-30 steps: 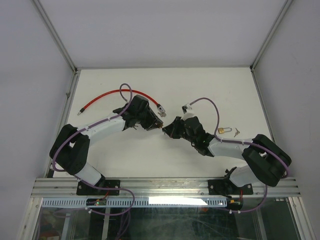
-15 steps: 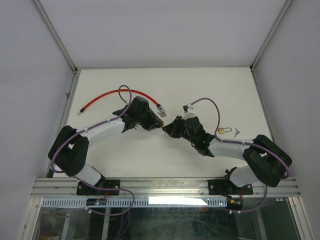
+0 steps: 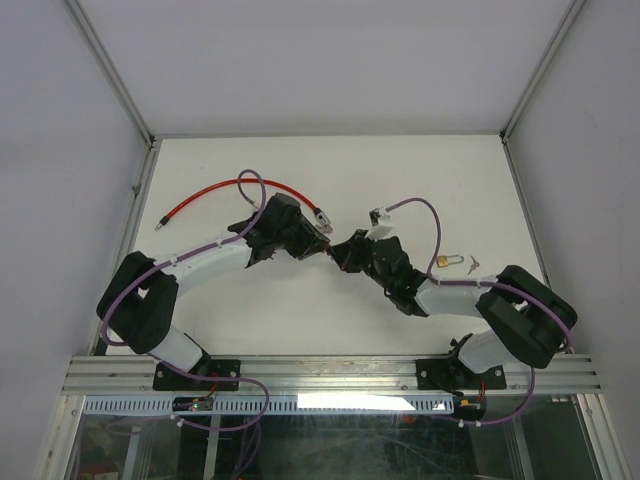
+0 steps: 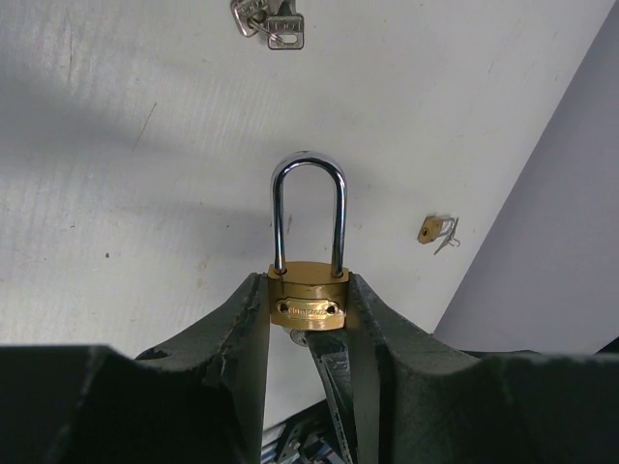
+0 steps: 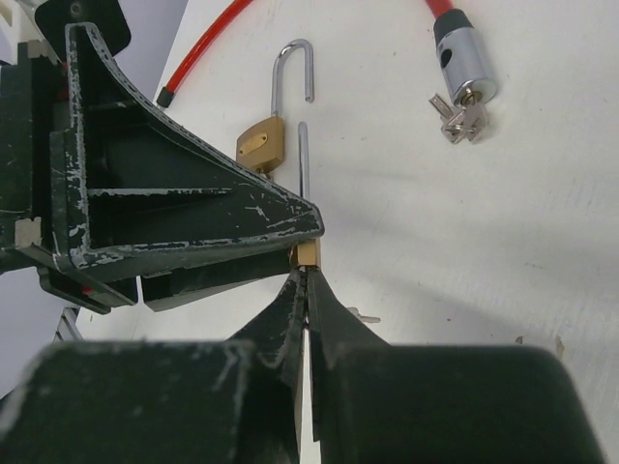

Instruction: Unlock with the key

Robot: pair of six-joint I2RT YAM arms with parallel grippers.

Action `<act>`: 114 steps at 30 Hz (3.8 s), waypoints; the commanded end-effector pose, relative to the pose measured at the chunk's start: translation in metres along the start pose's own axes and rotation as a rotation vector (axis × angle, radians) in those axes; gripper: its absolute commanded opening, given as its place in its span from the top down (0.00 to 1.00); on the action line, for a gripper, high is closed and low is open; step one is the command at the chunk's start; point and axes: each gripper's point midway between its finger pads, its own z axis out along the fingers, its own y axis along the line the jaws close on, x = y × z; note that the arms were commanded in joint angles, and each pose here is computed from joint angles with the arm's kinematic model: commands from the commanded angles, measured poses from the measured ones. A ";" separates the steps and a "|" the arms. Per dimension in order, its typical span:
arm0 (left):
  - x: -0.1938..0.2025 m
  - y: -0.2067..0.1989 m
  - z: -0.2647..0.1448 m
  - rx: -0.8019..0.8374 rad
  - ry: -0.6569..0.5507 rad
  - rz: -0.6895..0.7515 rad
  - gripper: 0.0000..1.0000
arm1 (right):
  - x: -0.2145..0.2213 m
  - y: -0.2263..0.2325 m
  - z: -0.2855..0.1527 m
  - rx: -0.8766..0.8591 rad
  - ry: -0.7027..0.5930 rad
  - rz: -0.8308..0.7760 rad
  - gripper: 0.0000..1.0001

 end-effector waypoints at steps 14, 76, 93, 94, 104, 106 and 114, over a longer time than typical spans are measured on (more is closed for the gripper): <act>0.036 -0.105 -0.100 0.648 0.079 0.113 0.98 | -0.071 0.043 -0.021 -0.315 -0.227 0.276 1.00; -0.008 -0.056 -0.062 0.352 -0.122 -0.056 1.00 | -0.041 0.057 -0.040 -0.311 -0.015 -0.137 0.68; -0.004 -0.057 -0.063 0.346 -0.104 -0.051 1.00 | -0.045 0.060 -0.025 -0.287 -0.028 -0.166 0.84; -0.005 -0.057 -0.064 0.346 -0.104 -0.052 1.00 | -0.043 0.058 -0.024 -0.285 -0.023 -0.166 0.85; -0.006 -0.059 -0.066 0.353 -0.110 -0.057 1.00 | -0.026 0.058 -0.024 -0.277 0.030 -0.185 0.91; -0.006 -0.059 -0.066 0.354 -0.111 -0.057 1.00 | -0.024 0.058 -0.025 -0.274 0.034 -0.187 0.91; -0.007 -0.057 -0.067 0.350 -0.115 -0.062 1.00 | -0.022 0.054 -0.026 -0.254 0.043 -0.196 0.90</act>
